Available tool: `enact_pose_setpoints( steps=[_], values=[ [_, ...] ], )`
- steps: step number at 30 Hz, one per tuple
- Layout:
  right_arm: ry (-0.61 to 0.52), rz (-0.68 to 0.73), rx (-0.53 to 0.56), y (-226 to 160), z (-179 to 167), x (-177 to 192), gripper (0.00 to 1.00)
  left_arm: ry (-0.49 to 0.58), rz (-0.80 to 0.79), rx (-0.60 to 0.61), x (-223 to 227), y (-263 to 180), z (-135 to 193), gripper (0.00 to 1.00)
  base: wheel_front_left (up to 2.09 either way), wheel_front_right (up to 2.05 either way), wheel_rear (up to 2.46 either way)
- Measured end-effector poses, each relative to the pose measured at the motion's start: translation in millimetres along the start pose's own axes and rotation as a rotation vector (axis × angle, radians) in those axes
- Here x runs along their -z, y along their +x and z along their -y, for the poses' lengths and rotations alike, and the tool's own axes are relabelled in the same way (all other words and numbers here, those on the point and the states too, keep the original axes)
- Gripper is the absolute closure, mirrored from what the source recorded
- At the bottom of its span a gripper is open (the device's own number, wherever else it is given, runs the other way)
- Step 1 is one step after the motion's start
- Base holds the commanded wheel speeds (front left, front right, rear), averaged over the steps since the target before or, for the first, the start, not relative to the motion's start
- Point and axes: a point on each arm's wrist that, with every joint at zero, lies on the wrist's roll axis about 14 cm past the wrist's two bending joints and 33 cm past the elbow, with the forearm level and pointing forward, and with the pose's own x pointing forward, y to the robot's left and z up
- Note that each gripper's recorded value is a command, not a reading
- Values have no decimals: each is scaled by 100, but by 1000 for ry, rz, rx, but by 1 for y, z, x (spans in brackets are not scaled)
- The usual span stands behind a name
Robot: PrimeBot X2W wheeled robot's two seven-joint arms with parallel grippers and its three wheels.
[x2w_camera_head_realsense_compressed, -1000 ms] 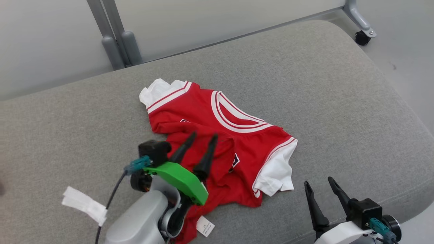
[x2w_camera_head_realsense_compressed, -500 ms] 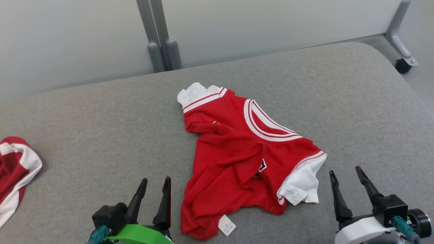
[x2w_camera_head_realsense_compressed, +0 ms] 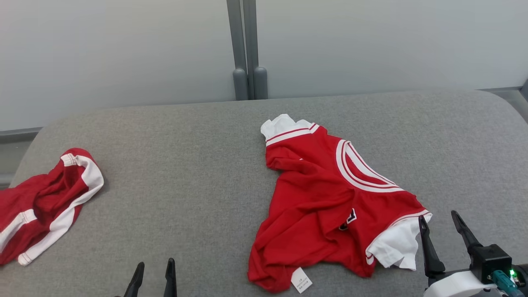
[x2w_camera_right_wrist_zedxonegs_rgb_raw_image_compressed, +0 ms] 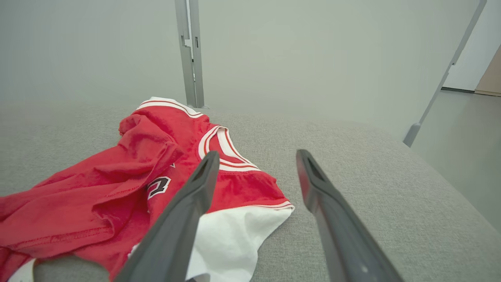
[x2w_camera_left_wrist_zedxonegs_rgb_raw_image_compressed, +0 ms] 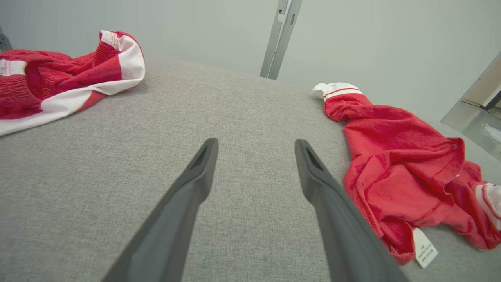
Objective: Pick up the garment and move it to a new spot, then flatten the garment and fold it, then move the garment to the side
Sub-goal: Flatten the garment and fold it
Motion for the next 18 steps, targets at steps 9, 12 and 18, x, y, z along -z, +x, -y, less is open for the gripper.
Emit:
enact_pose_setpoints(
  steps=[9, 12, 18],
  values=[
    [-2, 11, -34, 1, -11, -3, 0, -10, 38, -30, -10, -7, -11, 0, 0, 0, 0],
    [0, 10, -32, 0, -11, -3, 0, -14, 39, -29, -10, -6, -11, 0, 0, 0, 0],
    [1, 11, -33, -1, -12, -3, 0, -4, 40, -23, -11, -5, -10, 0, 0, 0, 0]
  ],
)
